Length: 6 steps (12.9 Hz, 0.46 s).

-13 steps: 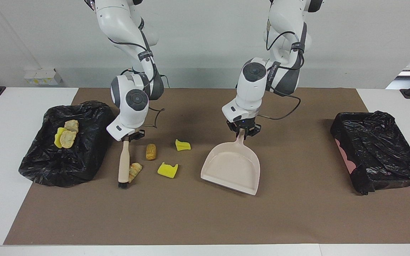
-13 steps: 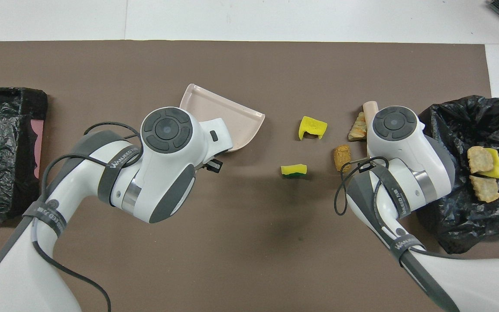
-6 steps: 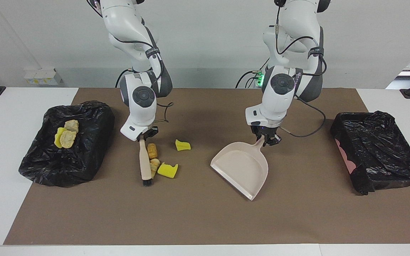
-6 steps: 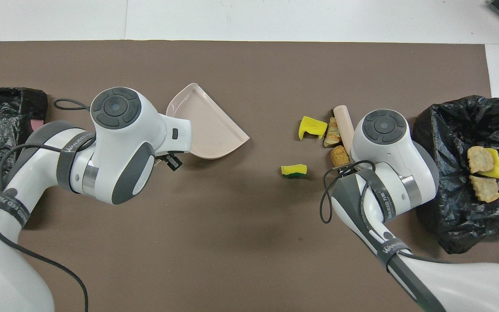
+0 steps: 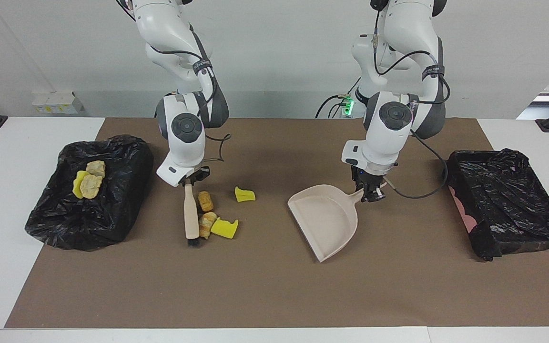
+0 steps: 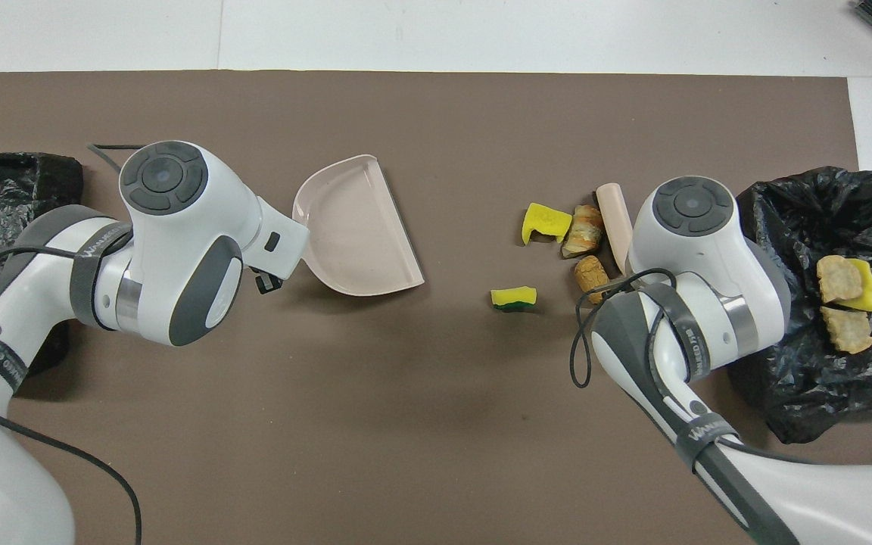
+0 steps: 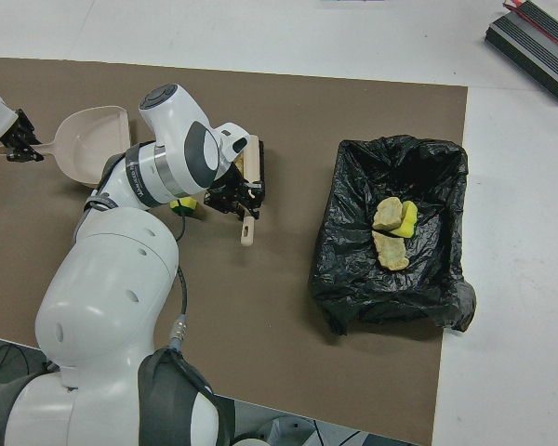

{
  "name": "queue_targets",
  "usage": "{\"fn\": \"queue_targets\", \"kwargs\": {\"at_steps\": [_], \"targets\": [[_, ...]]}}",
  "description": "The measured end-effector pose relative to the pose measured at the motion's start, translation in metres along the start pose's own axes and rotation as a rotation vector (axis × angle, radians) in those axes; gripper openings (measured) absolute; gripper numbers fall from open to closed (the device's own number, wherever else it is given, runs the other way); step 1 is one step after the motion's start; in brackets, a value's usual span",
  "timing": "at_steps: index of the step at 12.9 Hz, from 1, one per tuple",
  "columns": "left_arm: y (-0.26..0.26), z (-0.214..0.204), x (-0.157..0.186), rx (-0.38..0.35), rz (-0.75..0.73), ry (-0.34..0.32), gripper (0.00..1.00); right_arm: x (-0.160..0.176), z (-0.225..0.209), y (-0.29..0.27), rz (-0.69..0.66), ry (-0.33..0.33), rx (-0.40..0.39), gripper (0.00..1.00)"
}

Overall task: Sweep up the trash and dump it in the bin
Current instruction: 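Sweep the remaining pieces toward the dustpan with the right gripper's brush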

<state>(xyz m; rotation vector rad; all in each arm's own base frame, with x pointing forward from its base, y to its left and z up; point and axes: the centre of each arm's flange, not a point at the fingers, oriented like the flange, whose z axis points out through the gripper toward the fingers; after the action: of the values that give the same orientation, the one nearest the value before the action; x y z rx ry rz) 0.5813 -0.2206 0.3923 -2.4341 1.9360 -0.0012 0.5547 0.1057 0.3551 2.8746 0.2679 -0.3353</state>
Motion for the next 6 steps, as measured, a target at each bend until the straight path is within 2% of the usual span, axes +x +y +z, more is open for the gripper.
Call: {"fn": "queue_targets", "kwargs": {"at_steps": [2,6], "targets": [[-0.001,0.001,0.0,0.014,0.12,0.008,0.31,-0.015,-0.002,0.007,0.014,-0.02,0.007,0.26],[0.01,0.02,-0.003,-0.02,0.164,-0.009,0.31,-0.028,0.028,-0.011,0.042,-0.004,0.092,0.26]]}}
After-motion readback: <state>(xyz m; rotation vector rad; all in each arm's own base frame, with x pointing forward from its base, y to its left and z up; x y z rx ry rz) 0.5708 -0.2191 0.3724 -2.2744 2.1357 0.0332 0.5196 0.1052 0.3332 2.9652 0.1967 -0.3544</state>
